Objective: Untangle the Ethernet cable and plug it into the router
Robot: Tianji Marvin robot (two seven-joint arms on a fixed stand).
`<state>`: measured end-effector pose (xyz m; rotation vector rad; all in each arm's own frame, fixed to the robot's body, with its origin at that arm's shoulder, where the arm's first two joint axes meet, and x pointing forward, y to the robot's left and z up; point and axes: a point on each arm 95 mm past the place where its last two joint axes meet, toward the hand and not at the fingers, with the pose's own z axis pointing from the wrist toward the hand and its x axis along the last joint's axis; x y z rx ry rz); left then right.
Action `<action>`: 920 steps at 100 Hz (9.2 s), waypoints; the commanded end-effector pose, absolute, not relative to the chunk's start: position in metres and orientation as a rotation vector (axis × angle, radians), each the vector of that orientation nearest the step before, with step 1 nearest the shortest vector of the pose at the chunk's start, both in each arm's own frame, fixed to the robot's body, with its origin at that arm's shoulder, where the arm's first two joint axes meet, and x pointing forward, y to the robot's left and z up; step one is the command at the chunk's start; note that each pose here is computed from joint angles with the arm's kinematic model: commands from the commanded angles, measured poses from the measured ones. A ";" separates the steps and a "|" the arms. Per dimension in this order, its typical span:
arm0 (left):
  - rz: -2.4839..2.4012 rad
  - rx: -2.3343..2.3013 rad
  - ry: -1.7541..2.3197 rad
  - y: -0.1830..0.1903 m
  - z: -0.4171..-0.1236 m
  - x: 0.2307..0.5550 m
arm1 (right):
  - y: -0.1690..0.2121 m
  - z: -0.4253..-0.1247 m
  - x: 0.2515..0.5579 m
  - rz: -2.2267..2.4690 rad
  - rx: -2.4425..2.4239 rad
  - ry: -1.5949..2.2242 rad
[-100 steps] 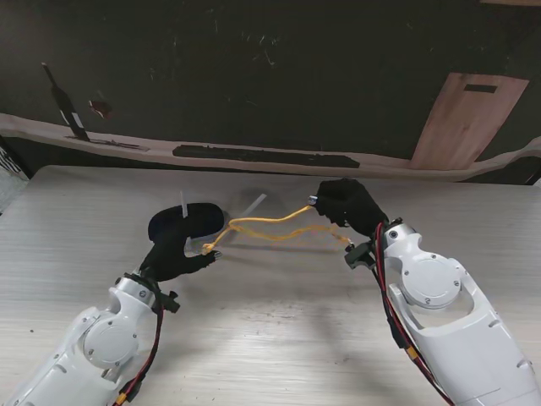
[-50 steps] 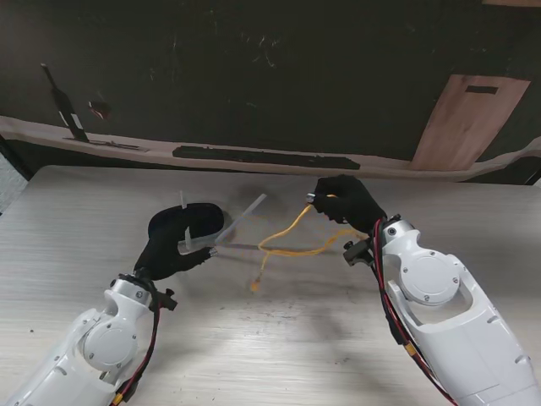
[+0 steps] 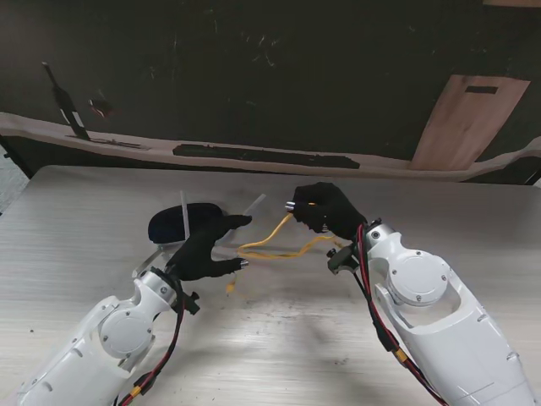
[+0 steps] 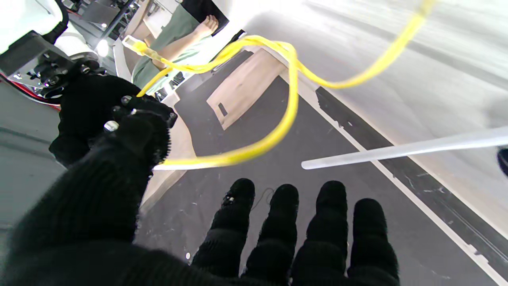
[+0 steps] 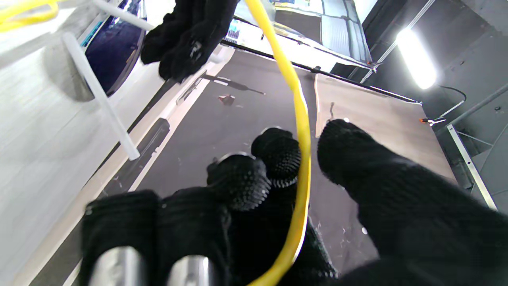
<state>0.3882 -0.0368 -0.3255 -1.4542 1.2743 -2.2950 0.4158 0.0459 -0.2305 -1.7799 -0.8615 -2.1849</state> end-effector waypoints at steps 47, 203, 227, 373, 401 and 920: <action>-2.468 -1.547 0.791 -0.069 -0.323 0.394 | 0.080 -0.238 0.414 -2.034 -1.763 -0.846; -1.972 -1.193 0.520 -0.001 -0.308 0.370 | -0.014 -0.255 0.420 -1.746 -2.081 -1.826; -1.898 -1.144 0.573 0.006 -0.310 0.368 | -0.031 -0.250 0.423 -1.889 -2.105 -1.960; -2.257 -1.761 0.624 -0.037 -0.312 0.378 | -0.009 -0.246 0.426 -2.398 -1.956 -1.551; -2.231 -1.847 0.587 -0.041 -0.313 0.379 | 0.005 -0.235 0.416 -2.542 -1.767 -1.456; -2.411 -2.261 1.490 -0.084 -0.339 0.397 | 0.084 -0.151 0.409 -2.940 -1.036 -1.109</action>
